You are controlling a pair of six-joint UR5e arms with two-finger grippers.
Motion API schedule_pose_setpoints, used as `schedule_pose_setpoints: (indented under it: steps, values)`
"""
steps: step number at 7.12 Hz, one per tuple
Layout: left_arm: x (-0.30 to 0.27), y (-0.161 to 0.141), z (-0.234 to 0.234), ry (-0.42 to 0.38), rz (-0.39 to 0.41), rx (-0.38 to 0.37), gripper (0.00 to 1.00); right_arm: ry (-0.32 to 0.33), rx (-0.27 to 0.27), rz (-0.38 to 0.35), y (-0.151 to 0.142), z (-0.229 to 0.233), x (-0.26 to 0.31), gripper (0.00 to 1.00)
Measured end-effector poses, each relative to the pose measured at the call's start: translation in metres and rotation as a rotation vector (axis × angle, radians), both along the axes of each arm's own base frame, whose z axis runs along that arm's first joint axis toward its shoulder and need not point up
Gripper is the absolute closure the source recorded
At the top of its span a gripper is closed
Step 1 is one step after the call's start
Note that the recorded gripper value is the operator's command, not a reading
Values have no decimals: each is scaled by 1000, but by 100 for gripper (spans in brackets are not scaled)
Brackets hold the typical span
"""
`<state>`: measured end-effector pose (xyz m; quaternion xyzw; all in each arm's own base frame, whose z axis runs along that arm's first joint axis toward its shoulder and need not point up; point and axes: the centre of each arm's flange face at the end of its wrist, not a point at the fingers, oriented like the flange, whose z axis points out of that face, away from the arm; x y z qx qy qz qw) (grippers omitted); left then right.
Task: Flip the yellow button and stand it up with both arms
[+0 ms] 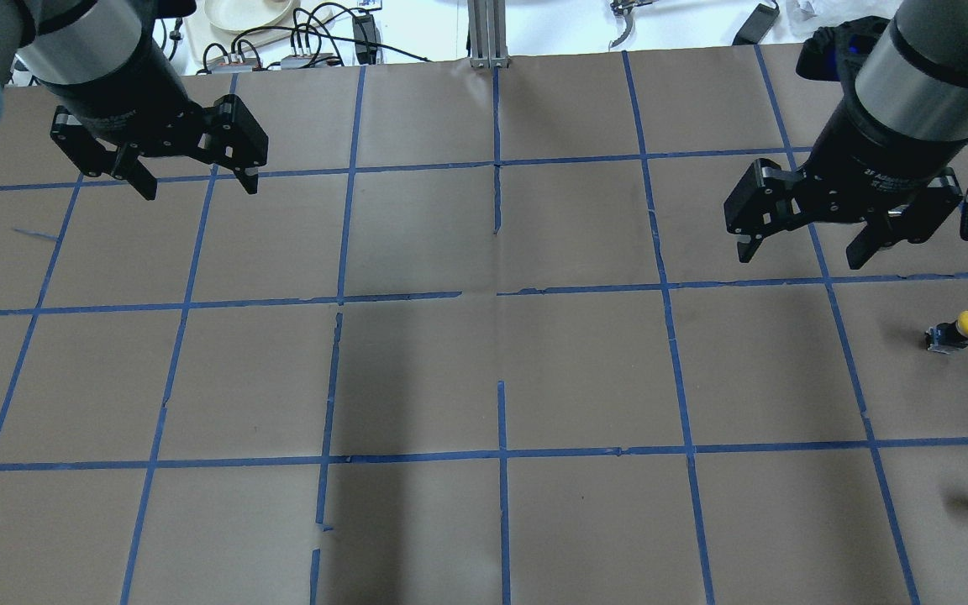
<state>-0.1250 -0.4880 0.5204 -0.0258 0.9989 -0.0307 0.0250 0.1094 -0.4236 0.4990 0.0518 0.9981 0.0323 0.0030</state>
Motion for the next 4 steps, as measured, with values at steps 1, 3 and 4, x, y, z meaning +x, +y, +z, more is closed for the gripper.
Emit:
schedule_pose_setpoints:
  steps: [1, 3, 4]
  values:
    - [0, 0, 0, 0, 0, 0, 0, 3, 4, 12, 1, -1, 4, 0]
    - [0, 0, 0, 1, 0, 0, 0, 4, 8, 25, 2, -2, 6, 0]
    - [0, 0, 0, 0, 0, 0, 0, 5, 12, 28, 2, -3, 6, 0]
